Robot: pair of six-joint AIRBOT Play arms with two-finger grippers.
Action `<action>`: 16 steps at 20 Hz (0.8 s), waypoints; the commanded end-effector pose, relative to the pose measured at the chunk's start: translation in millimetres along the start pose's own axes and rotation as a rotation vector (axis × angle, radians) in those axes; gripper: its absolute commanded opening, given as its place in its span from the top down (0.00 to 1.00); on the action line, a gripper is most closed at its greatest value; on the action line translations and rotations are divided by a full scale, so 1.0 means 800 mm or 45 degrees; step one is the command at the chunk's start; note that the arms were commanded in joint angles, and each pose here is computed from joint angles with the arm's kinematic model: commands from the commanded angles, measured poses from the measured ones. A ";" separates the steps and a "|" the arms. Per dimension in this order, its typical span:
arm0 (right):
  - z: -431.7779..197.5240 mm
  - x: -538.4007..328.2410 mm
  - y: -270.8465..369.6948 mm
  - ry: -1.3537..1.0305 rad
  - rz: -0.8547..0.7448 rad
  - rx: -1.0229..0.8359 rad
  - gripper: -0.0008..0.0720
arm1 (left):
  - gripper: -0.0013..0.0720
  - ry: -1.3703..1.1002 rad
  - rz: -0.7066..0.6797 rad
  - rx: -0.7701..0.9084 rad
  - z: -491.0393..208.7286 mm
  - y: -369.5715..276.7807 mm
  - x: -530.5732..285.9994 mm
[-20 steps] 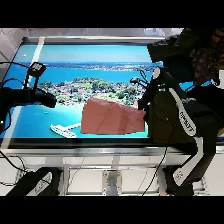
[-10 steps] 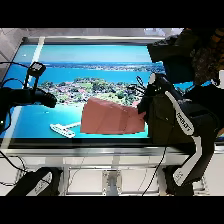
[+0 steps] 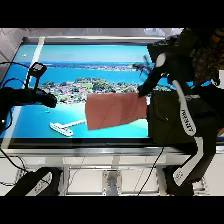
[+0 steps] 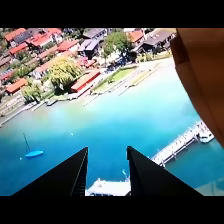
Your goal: Fold the clothes and pants, and hang the long-sleeved shirts on hangers.
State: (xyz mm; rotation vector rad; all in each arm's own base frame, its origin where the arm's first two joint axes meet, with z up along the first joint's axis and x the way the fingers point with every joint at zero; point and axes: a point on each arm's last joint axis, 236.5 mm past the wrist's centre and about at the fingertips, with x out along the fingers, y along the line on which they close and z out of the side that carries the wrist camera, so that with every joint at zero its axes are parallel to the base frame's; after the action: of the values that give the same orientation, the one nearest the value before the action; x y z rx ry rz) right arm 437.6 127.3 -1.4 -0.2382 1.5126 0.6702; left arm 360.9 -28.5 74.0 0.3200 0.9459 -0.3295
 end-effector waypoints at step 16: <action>-0.280 -0.109 -0.167 0.092 -0.054 1.280 0.96 | 0.59 0.300 -0.138 -0.046 -0.060 -0.011 0.104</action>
State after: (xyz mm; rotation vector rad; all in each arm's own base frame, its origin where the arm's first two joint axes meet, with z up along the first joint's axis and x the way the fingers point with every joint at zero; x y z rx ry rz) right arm 361.2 -118.9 66.0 0.4246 1.5930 -0.1418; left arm 368.1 -28.3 -10.0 0.2835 1.1700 -0.3727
